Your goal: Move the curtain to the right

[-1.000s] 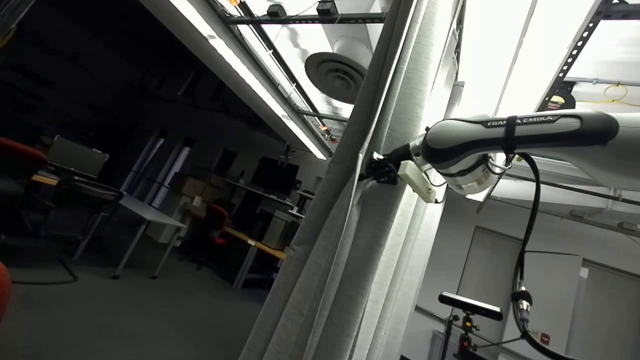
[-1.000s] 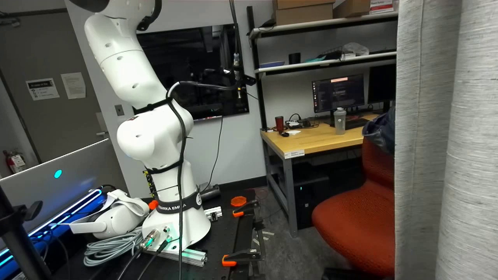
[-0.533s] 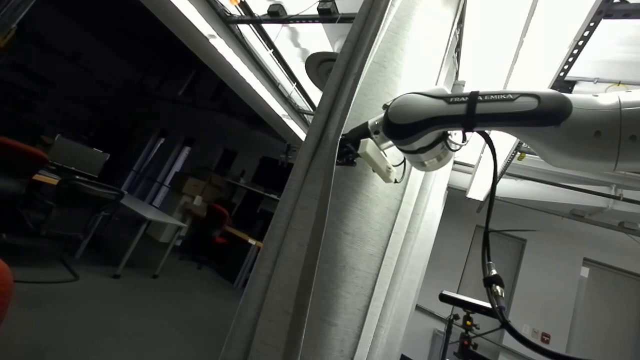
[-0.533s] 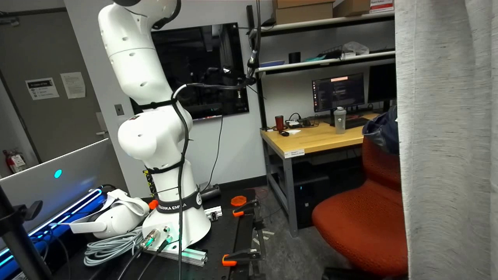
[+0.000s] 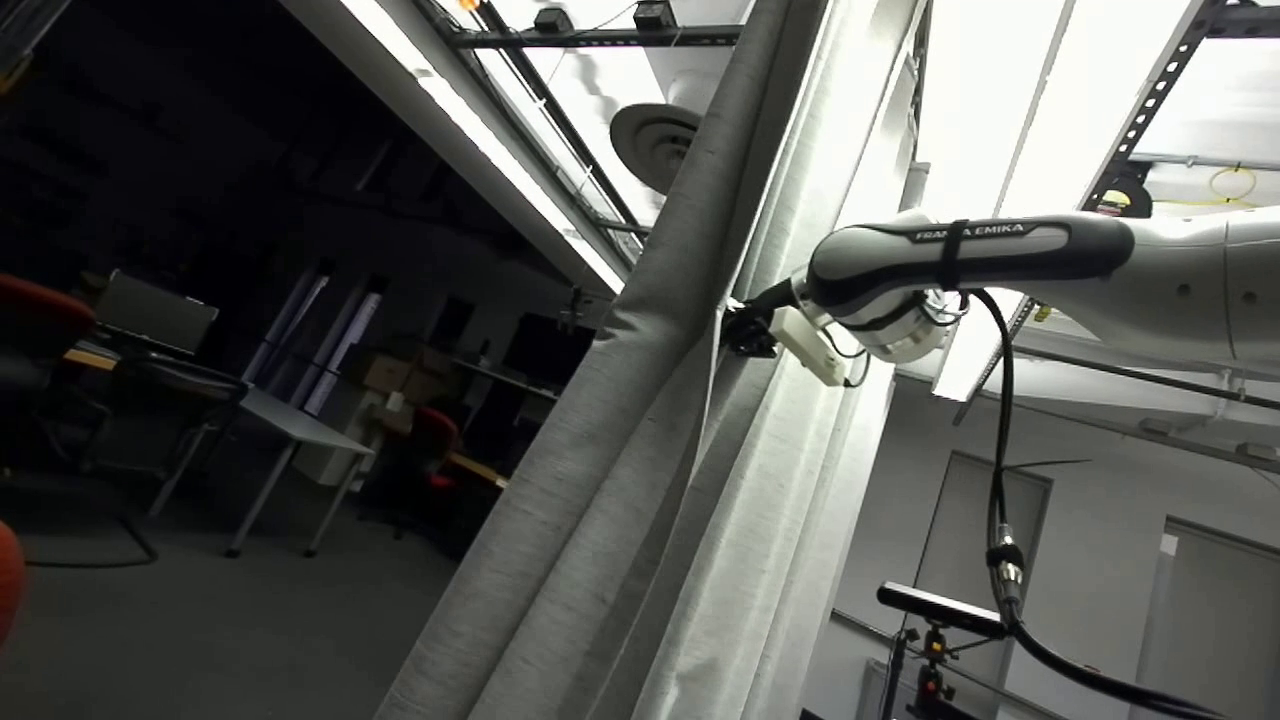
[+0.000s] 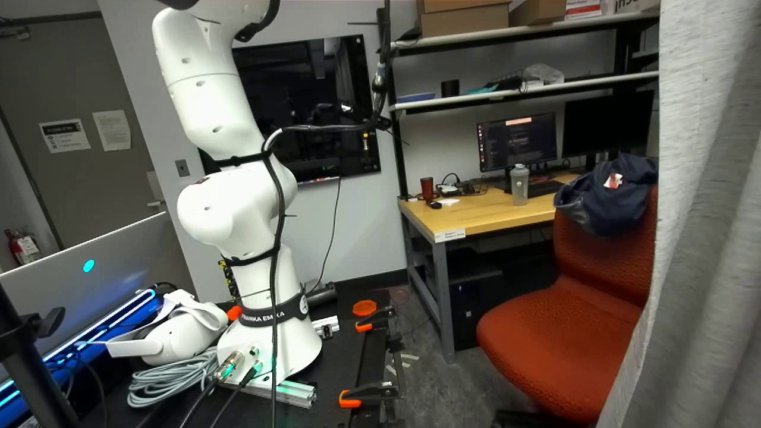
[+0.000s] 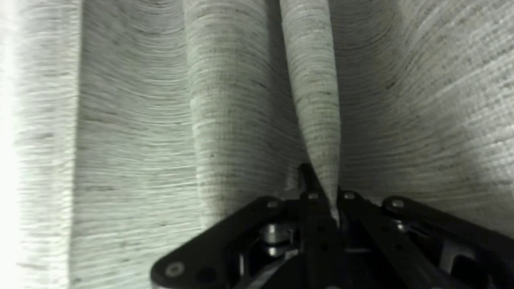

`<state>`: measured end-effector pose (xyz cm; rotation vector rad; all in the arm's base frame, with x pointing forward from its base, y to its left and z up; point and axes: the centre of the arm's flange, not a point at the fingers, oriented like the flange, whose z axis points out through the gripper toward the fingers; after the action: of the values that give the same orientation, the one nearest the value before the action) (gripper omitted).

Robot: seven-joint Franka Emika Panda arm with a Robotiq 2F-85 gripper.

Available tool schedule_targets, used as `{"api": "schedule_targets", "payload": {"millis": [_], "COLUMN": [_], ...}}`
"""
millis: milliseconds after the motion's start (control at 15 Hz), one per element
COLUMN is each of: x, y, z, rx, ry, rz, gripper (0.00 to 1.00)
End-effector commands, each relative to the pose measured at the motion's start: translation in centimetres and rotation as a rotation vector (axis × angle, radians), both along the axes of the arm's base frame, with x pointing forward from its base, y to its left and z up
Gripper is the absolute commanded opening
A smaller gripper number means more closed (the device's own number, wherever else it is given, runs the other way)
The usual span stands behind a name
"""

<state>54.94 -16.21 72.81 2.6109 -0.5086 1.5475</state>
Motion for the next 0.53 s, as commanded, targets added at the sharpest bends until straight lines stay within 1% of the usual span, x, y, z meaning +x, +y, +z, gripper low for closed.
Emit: {"api": "schedule_targets", "payload": {"millis": [0,133,200,267,333,400,467], "x": [-4.1,-5.8,-6.5,-6.6,-6.3,-5.3,-3.9], "y": [-6.1,-9.1,-10.4,-11.3,-11.7,-11.4,-10.3], "z": [-5.4,-7.0,-7.2,-7.4,-7.6,-7.9,-7.9], "rx": [0.065,0.084,0.095,0.116,0.136,0.155,0.167], "ry": [0.118,0.141,0.138,0.133,0.128,0.124,0.123], "rz": [-0.115,-0.168,-0.189,-0.191,-0.188,-0.174,-0.15], "gripper": [0.0,0.0,0.0,0.0,0.0,0.0,0.0]}}
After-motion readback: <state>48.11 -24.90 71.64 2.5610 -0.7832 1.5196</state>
